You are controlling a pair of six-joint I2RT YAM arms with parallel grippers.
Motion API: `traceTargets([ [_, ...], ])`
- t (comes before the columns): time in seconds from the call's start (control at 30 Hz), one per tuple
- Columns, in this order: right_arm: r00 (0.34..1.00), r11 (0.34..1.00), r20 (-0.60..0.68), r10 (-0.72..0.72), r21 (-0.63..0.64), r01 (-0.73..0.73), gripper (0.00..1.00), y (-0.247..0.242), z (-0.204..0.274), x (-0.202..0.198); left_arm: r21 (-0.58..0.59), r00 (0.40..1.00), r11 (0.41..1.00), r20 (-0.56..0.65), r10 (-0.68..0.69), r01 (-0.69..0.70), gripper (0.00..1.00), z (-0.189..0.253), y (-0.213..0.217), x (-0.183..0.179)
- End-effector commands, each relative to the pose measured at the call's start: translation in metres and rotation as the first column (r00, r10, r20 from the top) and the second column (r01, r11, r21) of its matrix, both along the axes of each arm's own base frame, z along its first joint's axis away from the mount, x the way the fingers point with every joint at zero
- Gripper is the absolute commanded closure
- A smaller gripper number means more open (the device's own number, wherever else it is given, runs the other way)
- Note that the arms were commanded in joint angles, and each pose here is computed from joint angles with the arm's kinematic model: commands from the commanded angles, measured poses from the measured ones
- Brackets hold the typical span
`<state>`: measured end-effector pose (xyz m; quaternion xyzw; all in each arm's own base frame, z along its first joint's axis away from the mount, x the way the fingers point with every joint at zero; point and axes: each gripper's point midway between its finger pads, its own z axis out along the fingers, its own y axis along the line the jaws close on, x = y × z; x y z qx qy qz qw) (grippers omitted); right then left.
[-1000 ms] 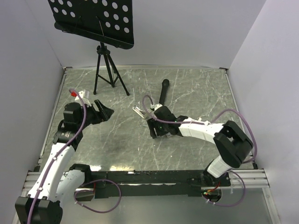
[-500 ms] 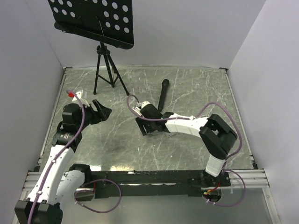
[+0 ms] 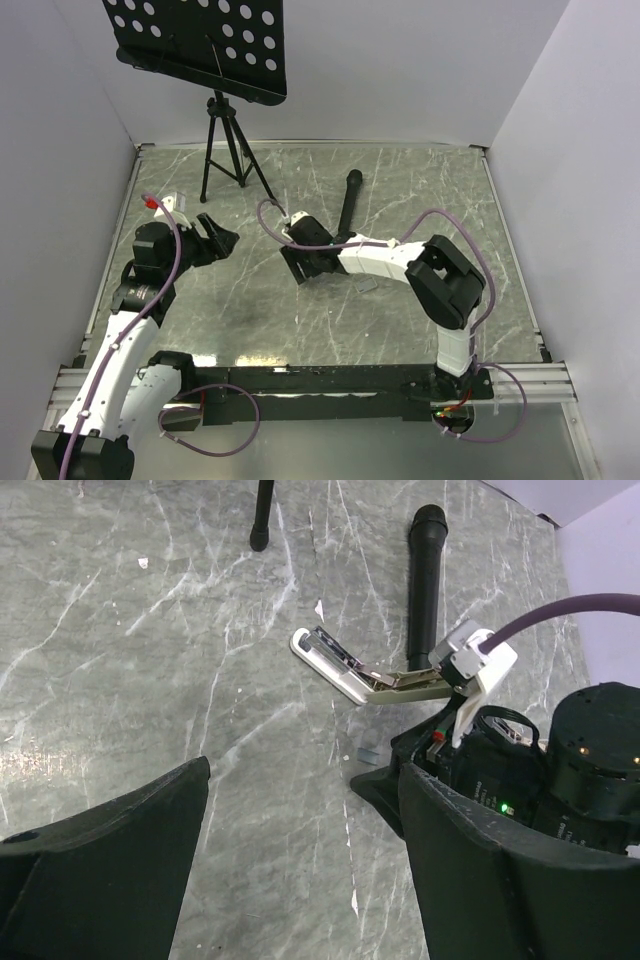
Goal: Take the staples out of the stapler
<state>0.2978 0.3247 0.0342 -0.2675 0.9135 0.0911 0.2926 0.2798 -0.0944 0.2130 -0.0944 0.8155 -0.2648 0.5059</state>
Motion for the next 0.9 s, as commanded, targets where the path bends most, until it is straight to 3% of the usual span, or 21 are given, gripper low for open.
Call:
traceTargets([
  [0.0,1.0,1.0,0.02,0.02,-0.001,-0.02,0.23,0.011,0.006,0.008,-0.001,0.998,1.0,0.067,-0.002,0.002,0.2,0.024,0.0,0.003],
  [0.87,0.997,0.996,0.027,0.077,-0.045,-0.076,0.23,0.021,-0.008,0.007,0.001,0.999,1.0,0.053,-0.006,0.006,0.2,0.02,-0.001,0.004],
])
